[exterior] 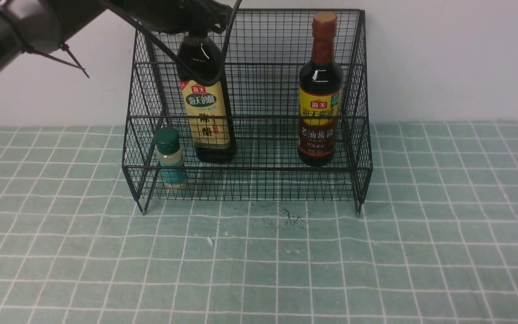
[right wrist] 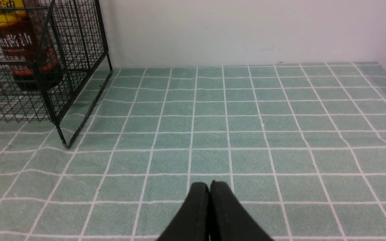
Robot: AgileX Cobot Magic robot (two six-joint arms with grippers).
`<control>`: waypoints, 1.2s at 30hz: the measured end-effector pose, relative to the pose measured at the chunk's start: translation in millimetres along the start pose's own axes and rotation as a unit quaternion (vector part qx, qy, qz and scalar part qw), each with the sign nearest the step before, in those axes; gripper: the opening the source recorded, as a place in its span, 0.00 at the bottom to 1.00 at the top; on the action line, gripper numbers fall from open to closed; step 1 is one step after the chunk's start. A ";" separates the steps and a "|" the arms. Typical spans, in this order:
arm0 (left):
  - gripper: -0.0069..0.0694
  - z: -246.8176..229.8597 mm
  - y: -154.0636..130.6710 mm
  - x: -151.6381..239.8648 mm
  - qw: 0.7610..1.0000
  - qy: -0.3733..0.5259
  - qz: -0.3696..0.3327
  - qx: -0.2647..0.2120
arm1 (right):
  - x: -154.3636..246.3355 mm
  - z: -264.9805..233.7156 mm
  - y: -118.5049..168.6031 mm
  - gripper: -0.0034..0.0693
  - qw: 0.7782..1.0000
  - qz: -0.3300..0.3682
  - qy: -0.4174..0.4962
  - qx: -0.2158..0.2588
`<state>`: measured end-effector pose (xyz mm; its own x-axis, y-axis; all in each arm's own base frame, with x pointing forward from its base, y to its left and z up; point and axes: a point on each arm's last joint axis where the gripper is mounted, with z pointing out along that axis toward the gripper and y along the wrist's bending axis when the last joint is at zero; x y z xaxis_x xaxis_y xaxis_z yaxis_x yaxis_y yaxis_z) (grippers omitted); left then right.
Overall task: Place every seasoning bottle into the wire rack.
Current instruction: Use the left arm to put the condiment bottle back on the shelf
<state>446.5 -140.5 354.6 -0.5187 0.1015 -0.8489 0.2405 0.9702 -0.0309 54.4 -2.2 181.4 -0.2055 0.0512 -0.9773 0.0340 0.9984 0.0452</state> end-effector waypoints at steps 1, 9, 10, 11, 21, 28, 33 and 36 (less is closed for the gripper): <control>0.51 1.1 -1.3 0.8 1.000 0.001 0.003 0.000 | 0.0 0.0 0.0 0.03 1.000 0.000 0.000 0.000; 0.51 2.3 -2.6 2.2 1.000 0.006 0.007 -0.002 | 0.0 0.0 0.0 0.03 1.000 0.000 0.000 0.000; 0.51 2.3 -2.6 2.2 1.000 0.006 0.007 -0.002 | 0.0 0.0 0.0 0.03 1.000 0.000 0.000 0.000; 0.51 1.7 -3.1 2.0 1.000 0.007 0.008 -0.002 | 0.0 0.0 0.0 0.03 1.000 0.000 0.000 0.000; 0.54 -13.7 -6.8 -4.6 0.999 0.005 0.033 -0.012 | 0.0 0.0 0.0 0.03 1.000 0.000 0.000 0.000; 0.54 -29.1 -6.2 -14.2 0.999 -0.014 0.037 -0.015 | 0.0 0.0 0.0 0.03 1.000 0.000 0.000 0.000; 0.54 -30.6 -6.1 -15.0 0.999 -0.015 0.038 -0.015 | 0.0 0.0 0.0 0.03 1.000 0.000 0.000 0.000; 0.54 -43.0 -5.6 -21.1 0.999 -0.027 0.038 -0.015 | 0.0 0.0 0.0 0.03 1.000 -0.001 0.000 0.000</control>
<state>420.8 -138.6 395.3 -0.4550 0.1639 -0.8753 0.2518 0.9665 0.0500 54.4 -2.2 181.4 -0.2055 0.0501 -0.9774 0.0337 0.9985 0.0441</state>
